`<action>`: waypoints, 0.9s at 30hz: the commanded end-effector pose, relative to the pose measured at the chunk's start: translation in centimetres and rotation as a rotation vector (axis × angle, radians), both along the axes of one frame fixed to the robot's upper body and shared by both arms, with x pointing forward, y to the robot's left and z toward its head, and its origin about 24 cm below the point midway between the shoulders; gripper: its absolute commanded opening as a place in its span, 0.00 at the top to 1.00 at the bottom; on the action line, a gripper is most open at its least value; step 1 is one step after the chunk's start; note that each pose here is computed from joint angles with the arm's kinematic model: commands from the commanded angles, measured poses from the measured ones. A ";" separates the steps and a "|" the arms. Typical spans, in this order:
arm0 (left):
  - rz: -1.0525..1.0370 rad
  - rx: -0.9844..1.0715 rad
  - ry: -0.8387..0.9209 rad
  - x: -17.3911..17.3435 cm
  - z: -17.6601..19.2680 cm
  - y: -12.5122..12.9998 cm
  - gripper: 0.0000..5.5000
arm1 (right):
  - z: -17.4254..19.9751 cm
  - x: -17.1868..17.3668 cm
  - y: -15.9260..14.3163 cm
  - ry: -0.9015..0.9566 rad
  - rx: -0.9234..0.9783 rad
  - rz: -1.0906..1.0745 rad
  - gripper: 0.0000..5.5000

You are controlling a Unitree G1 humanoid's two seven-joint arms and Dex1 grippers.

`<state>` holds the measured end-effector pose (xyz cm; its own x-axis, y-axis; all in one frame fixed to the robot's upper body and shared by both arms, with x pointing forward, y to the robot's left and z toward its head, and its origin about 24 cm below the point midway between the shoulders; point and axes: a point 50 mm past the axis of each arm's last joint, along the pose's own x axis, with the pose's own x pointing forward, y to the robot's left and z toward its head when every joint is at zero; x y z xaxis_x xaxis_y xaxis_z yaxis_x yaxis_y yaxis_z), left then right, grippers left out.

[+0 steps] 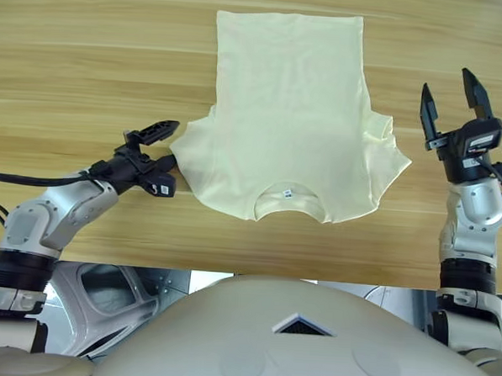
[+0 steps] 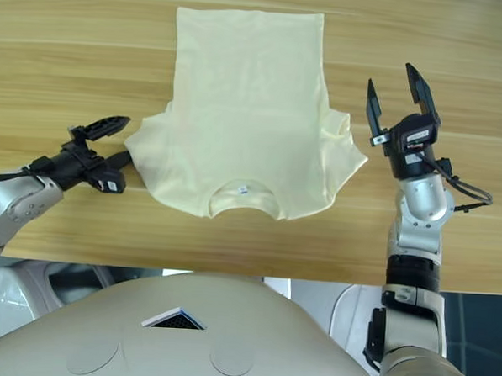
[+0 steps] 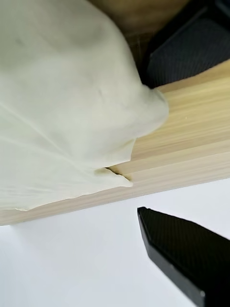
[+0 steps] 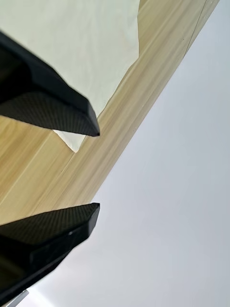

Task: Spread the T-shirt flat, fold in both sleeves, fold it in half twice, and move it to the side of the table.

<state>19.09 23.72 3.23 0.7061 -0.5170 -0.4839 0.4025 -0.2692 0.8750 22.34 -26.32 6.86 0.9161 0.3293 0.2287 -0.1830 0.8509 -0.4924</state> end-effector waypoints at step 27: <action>0.032 0.060 0.156 -1.8 -3.2 0.4 1.00 | 0.6 -0.9 -0.7 0.000 -0.001 -0.032 0.53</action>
